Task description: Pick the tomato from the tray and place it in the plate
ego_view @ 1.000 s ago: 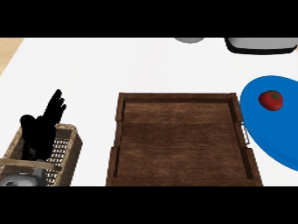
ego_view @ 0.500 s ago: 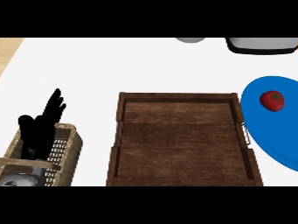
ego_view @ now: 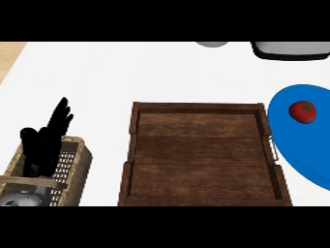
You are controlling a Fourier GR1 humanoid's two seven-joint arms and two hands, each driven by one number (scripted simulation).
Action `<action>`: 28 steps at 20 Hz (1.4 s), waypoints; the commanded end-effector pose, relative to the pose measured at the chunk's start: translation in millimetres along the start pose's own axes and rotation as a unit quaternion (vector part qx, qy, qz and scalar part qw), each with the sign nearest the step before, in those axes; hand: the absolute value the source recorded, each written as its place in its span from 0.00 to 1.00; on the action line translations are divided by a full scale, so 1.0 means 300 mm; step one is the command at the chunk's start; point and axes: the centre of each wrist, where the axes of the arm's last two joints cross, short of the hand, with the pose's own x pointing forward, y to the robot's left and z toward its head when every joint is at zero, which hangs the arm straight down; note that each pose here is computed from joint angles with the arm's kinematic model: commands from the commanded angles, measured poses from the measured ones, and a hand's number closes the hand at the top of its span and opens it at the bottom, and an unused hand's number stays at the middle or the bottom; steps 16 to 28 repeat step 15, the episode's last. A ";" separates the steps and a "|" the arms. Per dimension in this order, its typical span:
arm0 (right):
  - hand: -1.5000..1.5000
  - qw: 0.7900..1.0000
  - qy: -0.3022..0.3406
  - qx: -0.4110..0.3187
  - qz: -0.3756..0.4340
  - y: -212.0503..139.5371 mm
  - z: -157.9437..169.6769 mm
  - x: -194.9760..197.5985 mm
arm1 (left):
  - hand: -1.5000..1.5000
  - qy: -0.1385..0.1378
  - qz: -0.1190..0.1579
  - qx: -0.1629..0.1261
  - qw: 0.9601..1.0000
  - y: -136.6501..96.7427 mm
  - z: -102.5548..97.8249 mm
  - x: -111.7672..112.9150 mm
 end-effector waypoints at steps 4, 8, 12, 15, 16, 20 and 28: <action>0.00 0.999 0.010 -0.037 -0.002 -0.092 0.024 0.015 | 0.50 0.050 0.017 -0.013 0.999 -0.071 0.017 -0.033; 0.00 0.997 0.029 -0.074 0.001 -0.065 0.043 -0.013 | 0.50 0.039 0.012 -0.012 0.999 -0.045 0.027 -0.088; 0.00 0.997 0.022 -0.068 0.015 -0.111 0.052 0.003 | 0.50 0.041 0.012 -0.014 0.999 -0.078 -0.013 -0.090; 0.00 0.997 0.035 -0.066 0.031 -0.137 0.046 0.020 | 0.50 0.044 0.011 -0.026 0.999 -0.064 0.022 -0.072; 0.00 0.997 0.035 -0.066 0.031 -0.137 0.046 0.020 | 0.50 0.044 0.011 -0.026 0.999 -0.064 0.022 -0.072; 0.00 0.997 0.035 -0.066 0.031 -0.137 0.046 0.020 | 0.50 0.044 0.011 -0.026 0.999 -0.064 0.022 -0.072; 0.00 0.997 0.035 -0.066 0.031 -0.137 0.046 0.020 | 0.50 0.044 0.011 -0.026 0.999 -0.064 0.022 -0.072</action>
